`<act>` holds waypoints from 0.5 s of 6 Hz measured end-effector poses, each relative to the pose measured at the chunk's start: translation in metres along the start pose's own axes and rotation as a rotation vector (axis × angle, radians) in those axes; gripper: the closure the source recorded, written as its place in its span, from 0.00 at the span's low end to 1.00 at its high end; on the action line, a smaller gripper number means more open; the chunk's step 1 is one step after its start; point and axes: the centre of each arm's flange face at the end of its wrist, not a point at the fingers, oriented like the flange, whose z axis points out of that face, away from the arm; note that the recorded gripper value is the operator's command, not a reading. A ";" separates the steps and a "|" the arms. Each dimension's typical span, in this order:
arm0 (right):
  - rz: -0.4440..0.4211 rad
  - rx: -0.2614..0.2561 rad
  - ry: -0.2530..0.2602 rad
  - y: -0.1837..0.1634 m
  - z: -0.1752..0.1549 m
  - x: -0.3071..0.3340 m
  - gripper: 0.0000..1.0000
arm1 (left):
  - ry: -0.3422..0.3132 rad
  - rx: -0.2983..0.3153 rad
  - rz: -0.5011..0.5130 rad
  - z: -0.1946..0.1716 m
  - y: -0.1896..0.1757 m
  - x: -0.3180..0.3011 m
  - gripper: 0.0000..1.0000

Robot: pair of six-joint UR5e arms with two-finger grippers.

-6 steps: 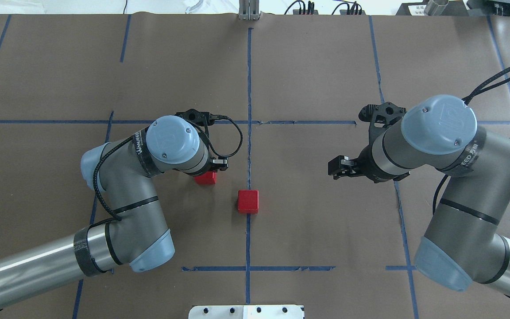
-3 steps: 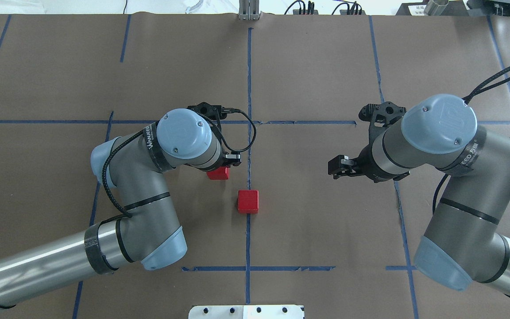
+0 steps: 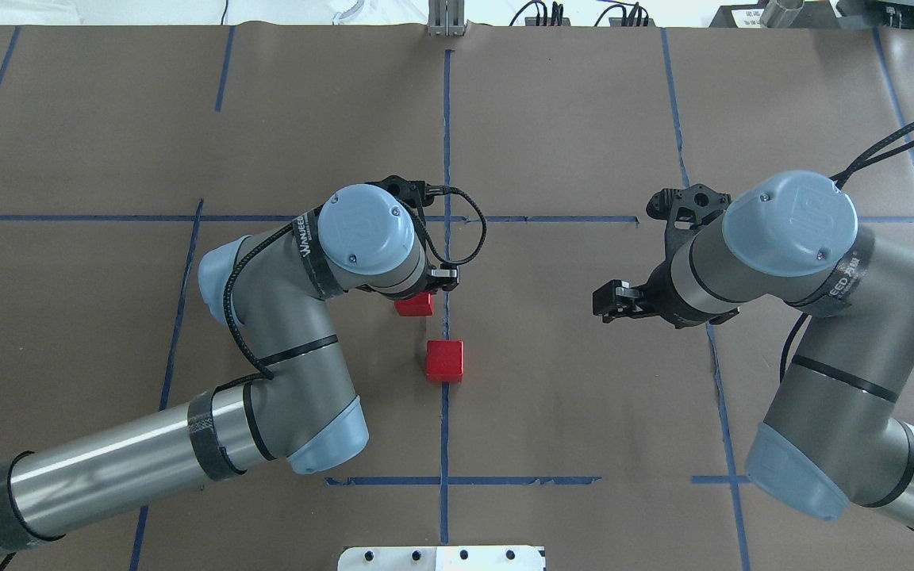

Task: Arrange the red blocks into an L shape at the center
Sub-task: 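Grasp the nearer red cube with the left gripper while the right arm withdraws, then place the red cube beside the center cube with the left gripper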

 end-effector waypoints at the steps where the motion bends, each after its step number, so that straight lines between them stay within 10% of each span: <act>1: -0.001 0.000 0.003 0.000 0.001 0.001 0.00 | -0.004 -0.011 0.006 0.003 0.008 0.005 1.00; 3: -0.001 -0.002 0.007 0.000 0.003 0.002 0.00 | -0.006 -0.022 -0.003 0.002 0.017 0.012 1.00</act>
